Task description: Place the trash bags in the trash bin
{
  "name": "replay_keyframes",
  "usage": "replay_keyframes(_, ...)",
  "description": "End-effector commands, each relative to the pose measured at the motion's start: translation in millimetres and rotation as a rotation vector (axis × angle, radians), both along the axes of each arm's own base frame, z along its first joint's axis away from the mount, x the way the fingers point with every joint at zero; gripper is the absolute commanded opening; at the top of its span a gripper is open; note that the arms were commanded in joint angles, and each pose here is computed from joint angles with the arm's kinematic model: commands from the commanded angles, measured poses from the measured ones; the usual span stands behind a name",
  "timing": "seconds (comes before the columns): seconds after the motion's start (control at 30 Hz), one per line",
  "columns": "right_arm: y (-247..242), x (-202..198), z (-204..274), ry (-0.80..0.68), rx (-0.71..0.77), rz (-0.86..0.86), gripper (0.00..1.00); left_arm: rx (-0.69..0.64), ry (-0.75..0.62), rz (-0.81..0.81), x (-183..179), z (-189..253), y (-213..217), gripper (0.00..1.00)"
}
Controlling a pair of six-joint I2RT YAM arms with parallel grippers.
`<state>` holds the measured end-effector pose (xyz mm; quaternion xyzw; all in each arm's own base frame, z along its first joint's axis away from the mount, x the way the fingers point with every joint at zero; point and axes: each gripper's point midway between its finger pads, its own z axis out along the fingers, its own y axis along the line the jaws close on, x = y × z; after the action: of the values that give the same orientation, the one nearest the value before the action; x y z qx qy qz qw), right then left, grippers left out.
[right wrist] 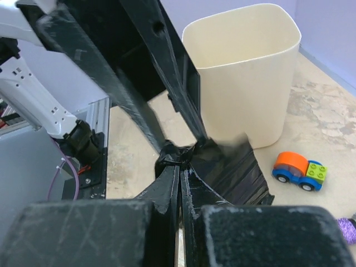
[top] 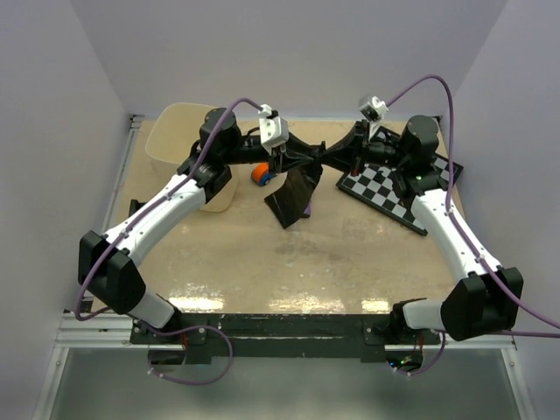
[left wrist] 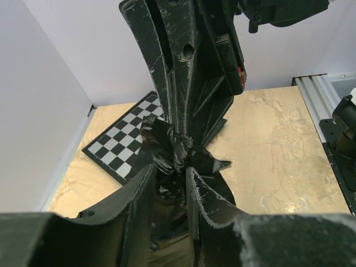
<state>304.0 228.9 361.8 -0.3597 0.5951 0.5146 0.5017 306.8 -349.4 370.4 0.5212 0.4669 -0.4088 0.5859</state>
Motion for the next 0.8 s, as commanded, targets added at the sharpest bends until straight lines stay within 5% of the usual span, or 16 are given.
replay_keyframes(0.0, 3.2, -9.4, 24.1, -0.116, -0.002, 0.030, 0.00, -0.052, -0.041, -0.062, -3.0, 27.0, -8.6, 0.24)
replay_keyframes(0.13, 2.7, -6.1, 21.9, -0.123, -0.013, 0.018, 0.00, -0.055, -0.014, -0.084, -6.2, 29.4, -9.9, 0.00)
replay_keyframes(0.77, -15.8, 19.0, -7.4, 0.018, -0.024, -0.116, 0.00, -0.071, 0.000, 0.085, 5.9, 37.6, 26.8, 0.00)
